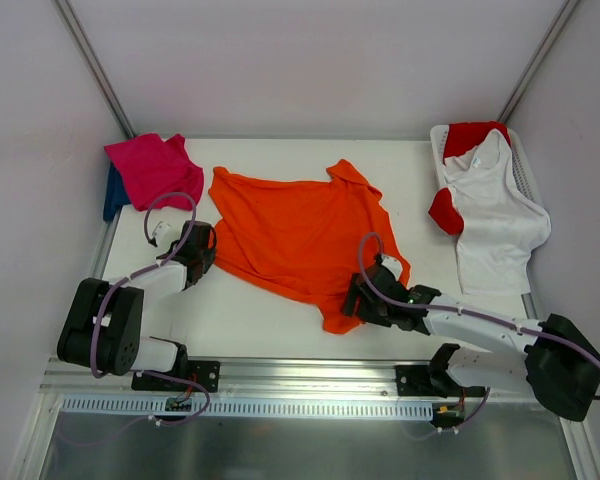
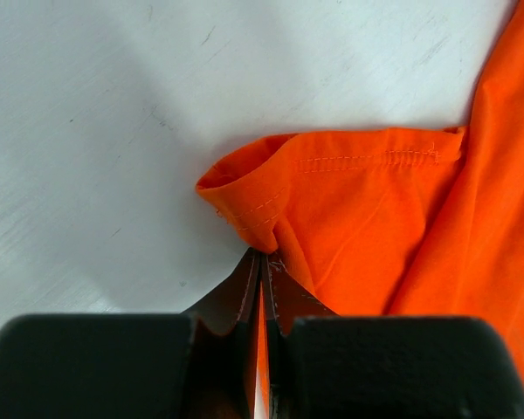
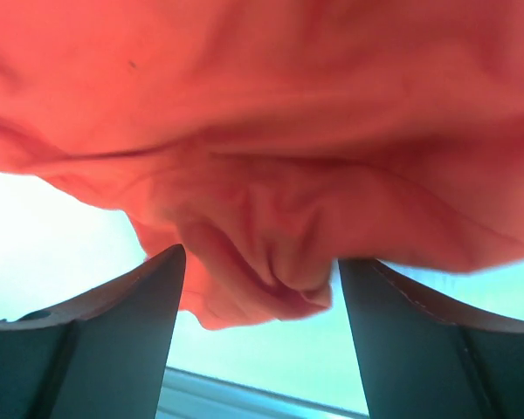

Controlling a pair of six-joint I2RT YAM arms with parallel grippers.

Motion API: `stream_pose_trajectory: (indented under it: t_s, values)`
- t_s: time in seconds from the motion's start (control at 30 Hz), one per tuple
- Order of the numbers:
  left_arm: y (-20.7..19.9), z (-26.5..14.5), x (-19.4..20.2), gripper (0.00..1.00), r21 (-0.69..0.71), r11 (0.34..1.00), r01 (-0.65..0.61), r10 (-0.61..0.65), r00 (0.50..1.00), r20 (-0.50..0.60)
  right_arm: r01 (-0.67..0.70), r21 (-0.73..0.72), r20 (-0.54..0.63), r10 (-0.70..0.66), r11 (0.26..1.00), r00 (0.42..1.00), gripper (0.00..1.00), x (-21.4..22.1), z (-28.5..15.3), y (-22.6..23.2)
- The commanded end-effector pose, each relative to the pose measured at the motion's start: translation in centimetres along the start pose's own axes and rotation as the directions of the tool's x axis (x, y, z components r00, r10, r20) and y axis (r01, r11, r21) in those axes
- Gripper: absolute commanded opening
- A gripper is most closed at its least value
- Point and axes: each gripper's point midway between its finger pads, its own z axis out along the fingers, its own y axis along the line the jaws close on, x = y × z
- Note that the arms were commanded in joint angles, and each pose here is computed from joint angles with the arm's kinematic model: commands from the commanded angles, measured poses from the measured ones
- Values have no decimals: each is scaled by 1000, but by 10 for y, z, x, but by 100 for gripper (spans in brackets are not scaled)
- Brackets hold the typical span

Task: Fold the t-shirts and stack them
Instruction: Flatten the tshirt out

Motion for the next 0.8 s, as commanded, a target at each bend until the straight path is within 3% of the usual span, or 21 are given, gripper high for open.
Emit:
stream_pose_trajectory:
  t_s: [0.0, 0.13, 0.2, 0.23, 0.33, 0.53, 0.77]
  values:
    - [30, 4, 13, 0, -101, 993, -57, 52, 997, -52, 59, 239, -145, -24, 969, 989, 76, 46, -12, -76]
    - [30, 5, 15, 0, -102, 993, -60, 54, 997, -60, 27, 219, -146, 5, 975, 989, 68, 53, -17, -78]
    - [29, 5, 15, 0, -100, 993, -59, 54, 997, -59, 2, 201, -147, 28, 980, 989, 43, 60, -17, -78]
    - [30, 5, 15, 0, -100, 993, -59, 53, 997, -57, -9, 193, -142, 37, 981, 989, 23, 62, -16, -77]
    - [29, 5, 15, 0, -99, 993, -59, 53, 997, -60, -18, 194, -147, 48, 981, 988, 9, 69, -11, -80]
    - [29, 4, 16, 0, -95, 994, -62, 57, 996, -64, 15, 206, -164, 20, 979, 986, 0, 71, -8, -74]
    - [12, -15, 1, 0, 1, 994, -106, 106, 994, -31, 69, 246, -122, -40, 967, 992, 0, 53, -30, -78]
